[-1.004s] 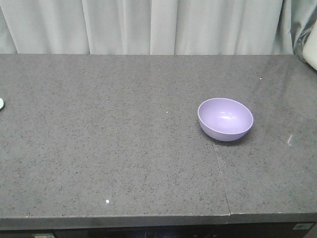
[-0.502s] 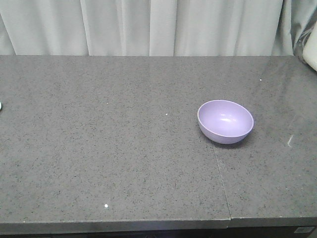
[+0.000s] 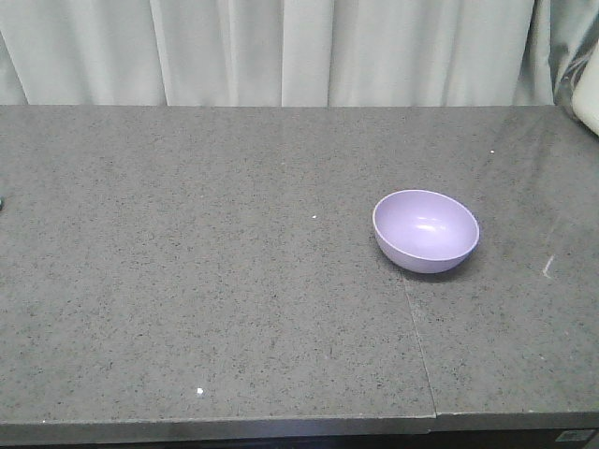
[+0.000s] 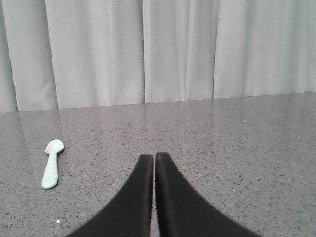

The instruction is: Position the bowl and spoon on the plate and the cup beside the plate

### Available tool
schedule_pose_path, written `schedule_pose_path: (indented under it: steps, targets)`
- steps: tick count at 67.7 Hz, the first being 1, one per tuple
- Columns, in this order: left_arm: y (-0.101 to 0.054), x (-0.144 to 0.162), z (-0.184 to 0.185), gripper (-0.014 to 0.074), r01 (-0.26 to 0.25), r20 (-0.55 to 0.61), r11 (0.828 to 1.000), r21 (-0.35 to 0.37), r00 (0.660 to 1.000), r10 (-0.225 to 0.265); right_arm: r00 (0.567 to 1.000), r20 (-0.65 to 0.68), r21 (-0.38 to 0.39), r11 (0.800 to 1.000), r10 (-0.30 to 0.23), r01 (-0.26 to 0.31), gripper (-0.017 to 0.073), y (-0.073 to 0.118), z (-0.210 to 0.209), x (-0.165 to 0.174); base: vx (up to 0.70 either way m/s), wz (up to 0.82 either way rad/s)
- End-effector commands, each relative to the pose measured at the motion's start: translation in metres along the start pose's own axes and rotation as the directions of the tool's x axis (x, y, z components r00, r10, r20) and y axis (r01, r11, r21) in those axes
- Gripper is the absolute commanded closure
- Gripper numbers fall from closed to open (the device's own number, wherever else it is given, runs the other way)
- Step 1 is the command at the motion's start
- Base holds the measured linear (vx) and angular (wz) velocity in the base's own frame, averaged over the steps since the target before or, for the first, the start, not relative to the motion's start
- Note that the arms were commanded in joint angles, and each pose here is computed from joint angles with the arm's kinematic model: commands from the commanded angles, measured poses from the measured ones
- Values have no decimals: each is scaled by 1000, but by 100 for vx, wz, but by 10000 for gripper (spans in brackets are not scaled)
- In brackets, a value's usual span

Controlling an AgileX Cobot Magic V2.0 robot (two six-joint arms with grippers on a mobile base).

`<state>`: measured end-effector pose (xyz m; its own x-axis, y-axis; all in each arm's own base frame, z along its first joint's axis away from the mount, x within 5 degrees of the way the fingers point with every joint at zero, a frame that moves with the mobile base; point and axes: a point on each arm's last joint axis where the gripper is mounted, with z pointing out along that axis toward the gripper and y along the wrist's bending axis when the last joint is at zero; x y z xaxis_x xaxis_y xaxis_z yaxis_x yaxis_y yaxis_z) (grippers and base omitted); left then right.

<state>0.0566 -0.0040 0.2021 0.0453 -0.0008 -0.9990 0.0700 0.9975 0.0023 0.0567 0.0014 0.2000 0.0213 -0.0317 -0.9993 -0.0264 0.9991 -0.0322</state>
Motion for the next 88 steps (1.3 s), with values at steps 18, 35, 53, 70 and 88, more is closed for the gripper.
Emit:
schedule_pose_path:
  steps: [18,35,53,70,88]
  targets:
    - [0,-15,-2,601,12,103,1000,-2,995,-12,996,84,5,1000,-11,11,561,0,-1,-6,0,0]
    - [0,-15,-2,601,12,103,1000,-2,995,-12,996,84,5,1000,-11,11,561,0,-1,-6,0,0]
    - [0,-15,-2,601,12,103,1000,-2,995,-12,996,84,5,1000,-11,11,560,0,-1,-6,0,0]
    - [0,-15,-2,601,12,103,1000,-2,995,-12,996,84,5,1000,-11,11,560,0,-1,-6,0,0]
    - [0,-15,-2,602,18,102,1000,-1,995,-18,996,89,5,1000,-10,9,560,0,-1,-7,0,0]
